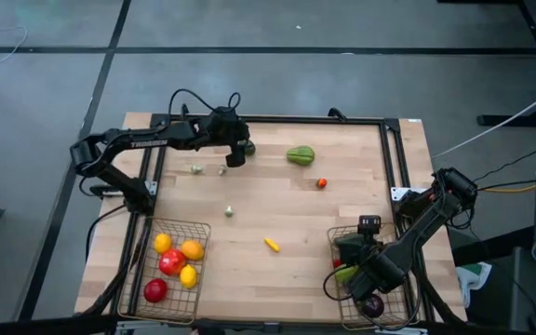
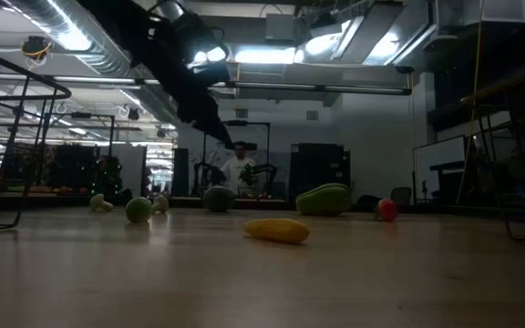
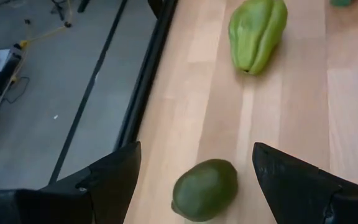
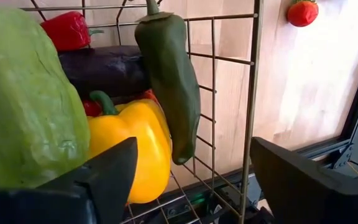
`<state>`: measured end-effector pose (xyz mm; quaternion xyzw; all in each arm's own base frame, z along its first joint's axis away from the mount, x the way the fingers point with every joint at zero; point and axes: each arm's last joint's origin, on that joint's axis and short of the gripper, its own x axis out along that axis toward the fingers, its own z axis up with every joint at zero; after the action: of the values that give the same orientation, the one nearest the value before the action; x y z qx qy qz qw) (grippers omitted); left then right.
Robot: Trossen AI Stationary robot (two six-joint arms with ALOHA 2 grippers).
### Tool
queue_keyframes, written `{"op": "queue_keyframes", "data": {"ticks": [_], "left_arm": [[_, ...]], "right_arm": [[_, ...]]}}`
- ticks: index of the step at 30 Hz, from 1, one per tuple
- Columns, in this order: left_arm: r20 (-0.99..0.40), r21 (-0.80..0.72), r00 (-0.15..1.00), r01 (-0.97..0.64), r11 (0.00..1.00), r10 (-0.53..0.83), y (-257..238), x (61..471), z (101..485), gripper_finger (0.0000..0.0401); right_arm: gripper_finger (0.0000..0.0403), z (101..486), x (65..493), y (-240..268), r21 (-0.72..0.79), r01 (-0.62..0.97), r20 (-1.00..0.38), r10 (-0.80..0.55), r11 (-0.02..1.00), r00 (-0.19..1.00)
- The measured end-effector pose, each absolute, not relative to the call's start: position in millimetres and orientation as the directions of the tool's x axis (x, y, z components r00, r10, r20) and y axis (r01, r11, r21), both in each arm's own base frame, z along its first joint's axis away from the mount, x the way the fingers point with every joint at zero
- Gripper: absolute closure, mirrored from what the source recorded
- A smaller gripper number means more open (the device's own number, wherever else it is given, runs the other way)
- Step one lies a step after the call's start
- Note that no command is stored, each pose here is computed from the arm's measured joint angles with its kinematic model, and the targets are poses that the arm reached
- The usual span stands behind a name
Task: Sort produce into baskets
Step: Put the green chili pepper into the right wire basket, then put the green lime into the left wire basket
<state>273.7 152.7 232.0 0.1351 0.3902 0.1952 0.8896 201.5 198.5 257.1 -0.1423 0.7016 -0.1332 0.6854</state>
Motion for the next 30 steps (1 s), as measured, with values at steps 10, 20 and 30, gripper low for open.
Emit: {"op": "queue_keyframes", "data": {"ticks": [10,20,30], "left_arm": [[-0.740,0.358,0.548,-0.170,0.918,0.390,159,286,192,0.0095],[-0.781,0.337,0.485,-0.203,0.919,0.393,171,288,168,0.0095],[-0.757,0.326,0.493,-0.282,0.902,0.428,183,285,169,0.0095]], "right_arm": [[0.0066,257,202,200,-0.372,-0.013,-0.928,-0.372,0.928,-0.010],[0.0065,255,206,203,-0.341,-0.002,-0.940,-0.341,0.940,0.021],[0.0065,255,208,205,-0.318,0.006,-0.947,-0.318,0.948,0.042]]}}
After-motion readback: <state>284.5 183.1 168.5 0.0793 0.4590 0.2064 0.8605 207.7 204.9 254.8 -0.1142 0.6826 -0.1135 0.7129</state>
